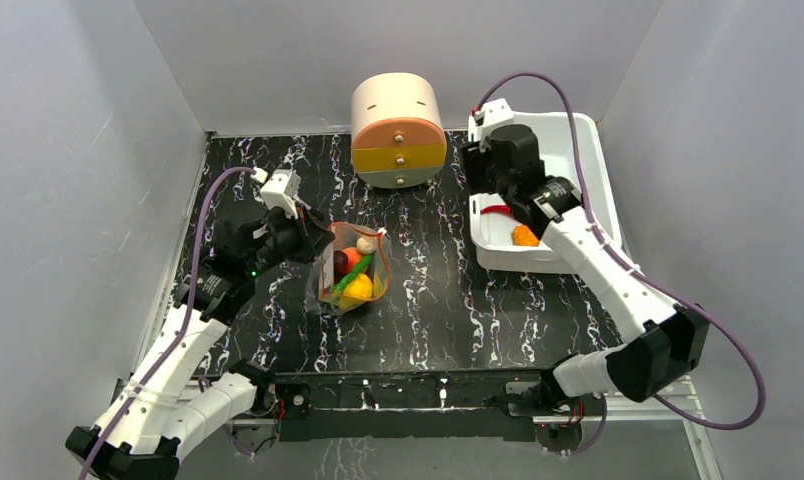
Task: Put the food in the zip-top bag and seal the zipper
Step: Pick up the fake vegetable from the bin.
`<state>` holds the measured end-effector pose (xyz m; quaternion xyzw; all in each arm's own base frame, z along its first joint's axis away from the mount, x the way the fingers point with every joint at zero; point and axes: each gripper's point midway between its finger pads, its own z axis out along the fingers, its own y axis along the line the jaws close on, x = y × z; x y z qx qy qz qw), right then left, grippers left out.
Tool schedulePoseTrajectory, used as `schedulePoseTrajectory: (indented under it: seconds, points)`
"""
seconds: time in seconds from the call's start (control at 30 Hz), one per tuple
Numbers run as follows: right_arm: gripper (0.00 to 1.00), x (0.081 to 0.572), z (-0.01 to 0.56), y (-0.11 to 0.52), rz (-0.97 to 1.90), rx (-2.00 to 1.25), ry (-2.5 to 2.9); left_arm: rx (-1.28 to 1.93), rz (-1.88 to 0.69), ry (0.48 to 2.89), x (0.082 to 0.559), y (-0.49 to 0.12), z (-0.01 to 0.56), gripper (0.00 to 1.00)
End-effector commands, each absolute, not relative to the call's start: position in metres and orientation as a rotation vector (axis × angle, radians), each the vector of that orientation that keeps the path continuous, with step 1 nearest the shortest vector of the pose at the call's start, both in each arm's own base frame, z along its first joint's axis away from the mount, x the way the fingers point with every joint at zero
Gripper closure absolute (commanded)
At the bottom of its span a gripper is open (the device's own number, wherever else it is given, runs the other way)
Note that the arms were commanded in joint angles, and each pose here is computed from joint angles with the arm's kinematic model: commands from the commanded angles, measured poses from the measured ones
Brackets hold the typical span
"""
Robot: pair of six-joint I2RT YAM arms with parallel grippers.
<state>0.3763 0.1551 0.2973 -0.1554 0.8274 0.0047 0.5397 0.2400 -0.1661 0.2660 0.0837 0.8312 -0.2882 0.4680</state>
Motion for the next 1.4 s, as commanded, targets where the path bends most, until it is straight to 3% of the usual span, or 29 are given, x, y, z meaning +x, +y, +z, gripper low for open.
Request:
schedulePoseTrajectory:
  seconds: [0.0,0.27,0.6,0.83,1.13,1.37]
  points:
    - [0.44,0.407,0.268,0.105,-0.064,-0.341,2.06,0.237,-0.711,1.971,0.239,-0.167,0.285,1.0]
    - [0.42,0.433,0.218,0.056,-0.072,-0.263,2.213,0.233,-0.719,1.901,0.25,-0.171,0.286,1.0]
    - [0.4,0.438,0.166,0.044,-0.049,-0.324,2.294,0.179,-0.698,2.07,0.256,-0.172,0.25,1.0]
    - [0.44,0.441,0.138,0.037,-0.097,-0.321,2.32,0.187,-0.678,2.133,0.254,-0.171,0.247,1.0]
    - [0.39,0.447,0.094,0.043,-0.091,-0.668,2.346,0.191,-0.673,2.152,0.259,-0.174,0.245,1.0]
    - [0.38,0.469,0.083,0.028,-0.182,-0.725,2.36,0.235,-0.653,2.156,0.26,-0.174,0.249,1.0]
